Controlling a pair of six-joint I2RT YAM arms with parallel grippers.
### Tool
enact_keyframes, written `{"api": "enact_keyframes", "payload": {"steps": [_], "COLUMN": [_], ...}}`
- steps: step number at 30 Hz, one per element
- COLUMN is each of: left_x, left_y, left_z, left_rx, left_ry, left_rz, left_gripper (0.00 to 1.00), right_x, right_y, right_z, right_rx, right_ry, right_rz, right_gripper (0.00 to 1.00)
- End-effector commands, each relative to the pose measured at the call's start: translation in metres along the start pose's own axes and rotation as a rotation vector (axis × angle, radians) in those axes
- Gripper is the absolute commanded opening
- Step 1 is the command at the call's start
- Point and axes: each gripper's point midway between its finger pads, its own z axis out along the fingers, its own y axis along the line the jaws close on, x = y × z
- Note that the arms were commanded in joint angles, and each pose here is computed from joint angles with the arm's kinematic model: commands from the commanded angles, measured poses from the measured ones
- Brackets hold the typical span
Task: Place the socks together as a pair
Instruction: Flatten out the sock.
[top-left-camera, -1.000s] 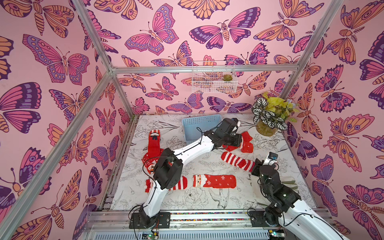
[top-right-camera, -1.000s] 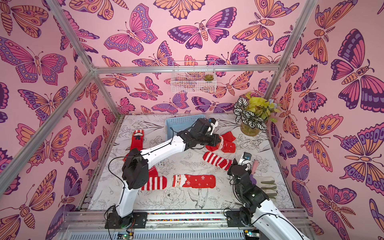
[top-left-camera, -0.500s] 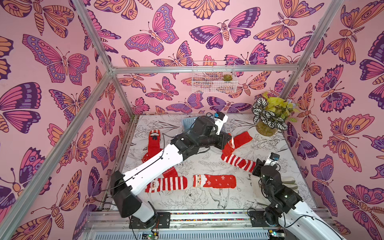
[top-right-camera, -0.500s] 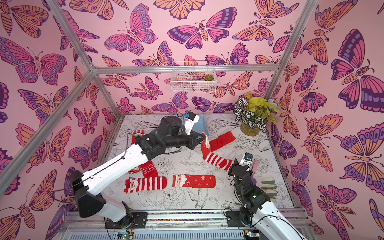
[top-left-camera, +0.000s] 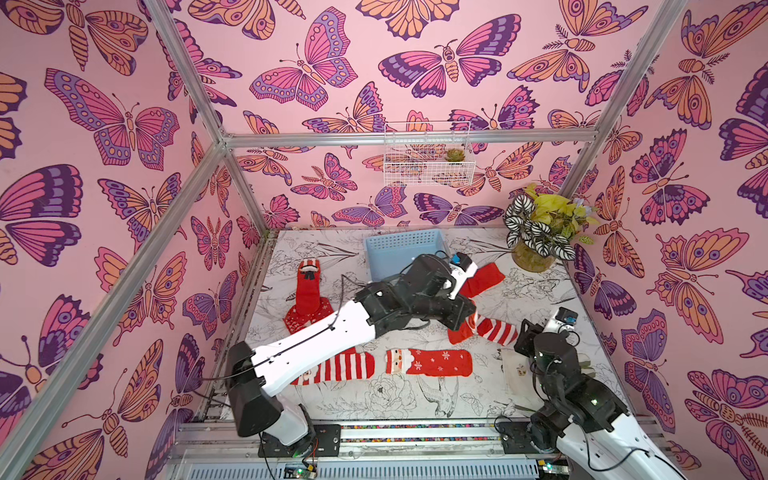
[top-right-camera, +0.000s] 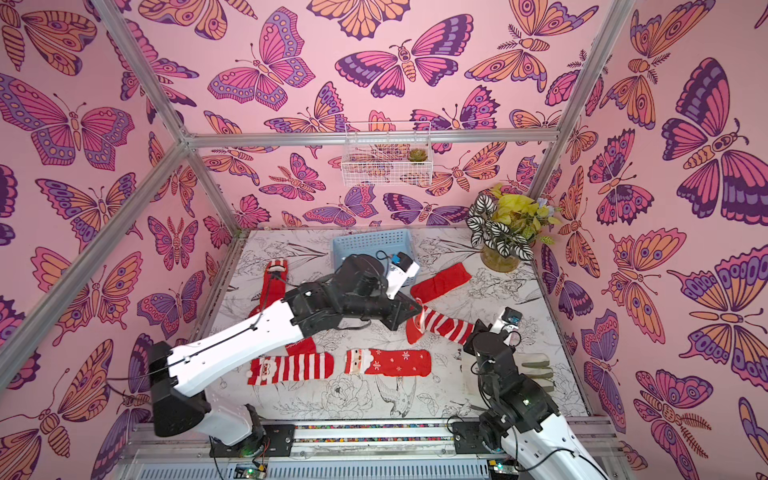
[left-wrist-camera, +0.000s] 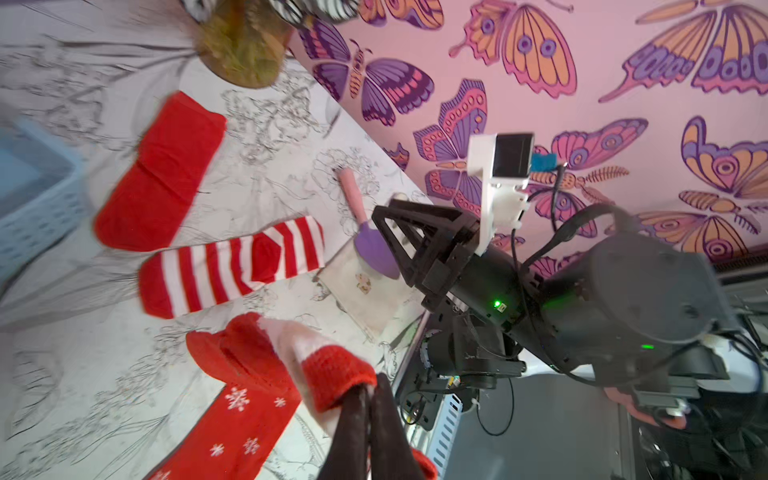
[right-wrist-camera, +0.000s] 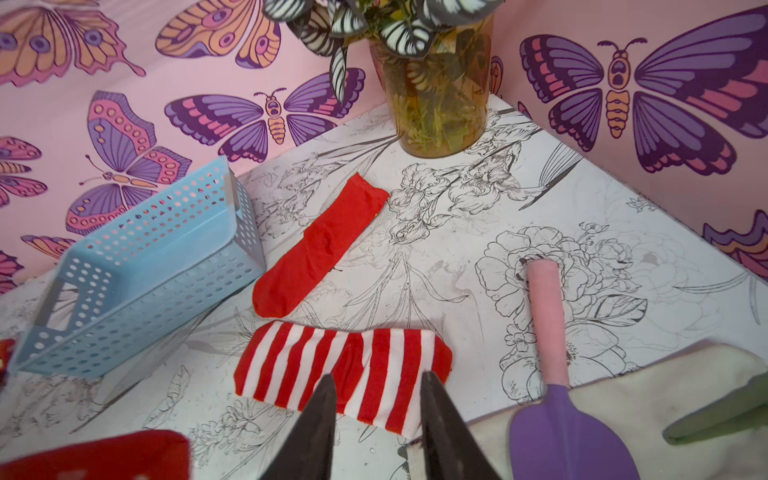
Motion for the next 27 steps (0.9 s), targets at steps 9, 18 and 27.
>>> {"api": "enact_keyframes", "payload": {"steps": [9, 18, 27], "left_x": [0.075, 0.177, 0.181], "left_y": [0.058, 0.141, 0.158], "left_z": [-0.003, 0.005, 0.000], "left_rx": [-0.120, -0.237, -0.322], "left_ry": [0.039, 0.237, 0.232], "left_rz": [-0.120, -0.320, -0.272], "left_gripper": [0.00, 0.00, 0.00], "right_x": [0.003, 0.080, 0.145], "right_y": [-0.020, 0.008, 0.019], "right_z": [-0.018, 0.019, 0.044], "right_rx": [0.026, -0.016, 0.013], "right_ry": [0.028, 0.327, 0.573], "right_rz": [0.060, 0.030, -0.021], "right_gripper": [0.38, 0.41, 0.43]}}
